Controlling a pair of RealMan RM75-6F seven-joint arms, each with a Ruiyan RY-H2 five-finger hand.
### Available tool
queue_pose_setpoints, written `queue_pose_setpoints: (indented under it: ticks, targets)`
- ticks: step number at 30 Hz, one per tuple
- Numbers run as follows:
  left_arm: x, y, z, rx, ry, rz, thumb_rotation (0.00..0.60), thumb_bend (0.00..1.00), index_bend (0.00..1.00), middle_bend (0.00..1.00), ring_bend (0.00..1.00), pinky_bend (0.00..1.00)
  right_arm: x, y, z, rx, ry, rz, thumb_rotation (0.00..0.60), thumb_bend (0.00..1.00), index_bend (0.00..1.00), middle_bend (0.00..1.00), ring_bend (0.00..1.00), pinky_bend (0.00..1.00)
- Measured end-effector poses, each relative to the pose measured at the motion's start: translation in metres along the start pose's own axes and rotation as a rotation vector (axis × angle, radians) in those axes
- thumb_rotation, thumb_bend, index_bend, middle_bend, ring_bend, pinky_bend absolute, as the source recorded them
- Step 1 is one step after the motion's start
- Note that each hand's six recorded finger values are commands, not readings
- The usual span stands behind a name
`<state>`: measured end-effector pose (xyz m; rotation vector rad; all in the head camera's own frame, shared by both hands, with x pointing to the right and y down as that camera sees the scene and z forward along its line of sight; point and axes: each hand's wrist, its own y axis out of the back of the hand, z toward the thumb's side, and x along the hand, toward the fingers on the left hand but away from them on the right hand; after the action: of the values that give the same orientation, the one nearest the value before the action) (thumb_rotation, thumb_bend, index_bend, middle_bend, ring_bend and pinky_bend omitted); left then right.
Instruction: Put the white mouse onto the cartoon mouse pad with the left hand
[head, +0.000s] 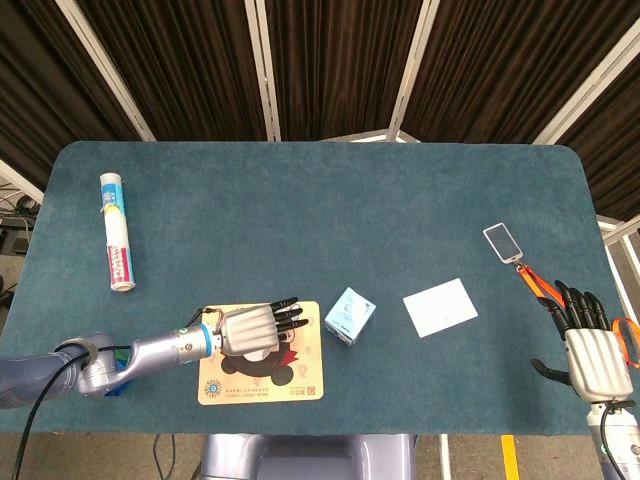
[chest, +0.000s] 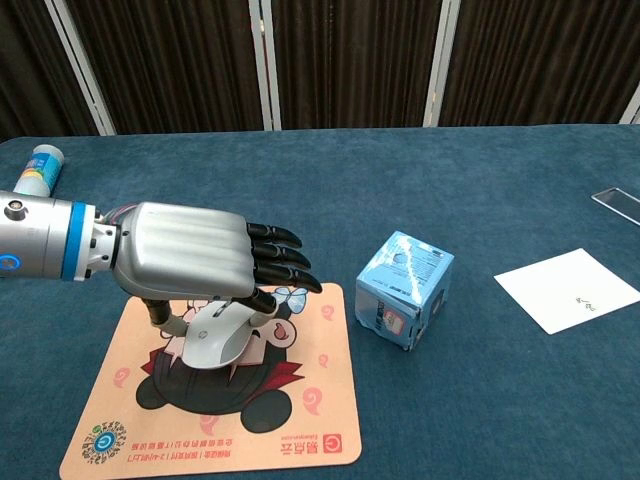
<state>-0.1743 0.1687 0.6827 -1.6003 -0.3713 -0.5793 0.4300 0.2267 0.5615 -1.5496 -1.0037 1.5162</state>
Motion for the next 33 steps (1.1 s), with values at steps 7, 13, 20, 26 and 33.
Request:
queue_pose_setpoints:
  ticks: [7,13,20,26,33]
  targets:
    - [-0.005,-0.0023,0.003,0.008,0.01,-0.023,0.6,0.19,0.45,0.0,0.0,0.0,0.0003,0.0001,0.0002,0.003,0.001,-0.002,0.6,0.08,0.16,0.0,0.0,0.0]
    - [-0.0043,-0.0062,0.0038,-0.002,0.026,-0.056,0.6,0.19,0.4,0.0,0.0,0.0,0.0005,0.0003,0.0005,0.004,0.002,-0.004,0.6,0.08,0.16,0.0,0.0,0.0]
    - [-0.0017,-0.0069,0.0053,-0.01,0.039,-0.067,0.6,0.19,0.27,0.0,0.0,0.0,0.0006,0.0004,0.0004,0.004,0.003,-0.005,0.6,0.08,0.16,0.0,0.0,0.0]
    - [-0.0014,-0.0047,0.0071,-0.024,0.041,-0.061,0.6,0.19,0.23,0.0,0.0,0.0,0.0005,0.0003,0.0004,0.005,0.004,-0.004,0.6,0.08,0.16,0.0,0.0,0.0]
    - [-0.004,-0.0009,0.0054,-0.039,0.053,-0.041,0.6,0.19,0.18,0.0,0.0,0.0,0.0007,0.0004,0.0003,0.005,0.005,-0.005,0.6,0.08,0.16,0.0,0.0,0.0]
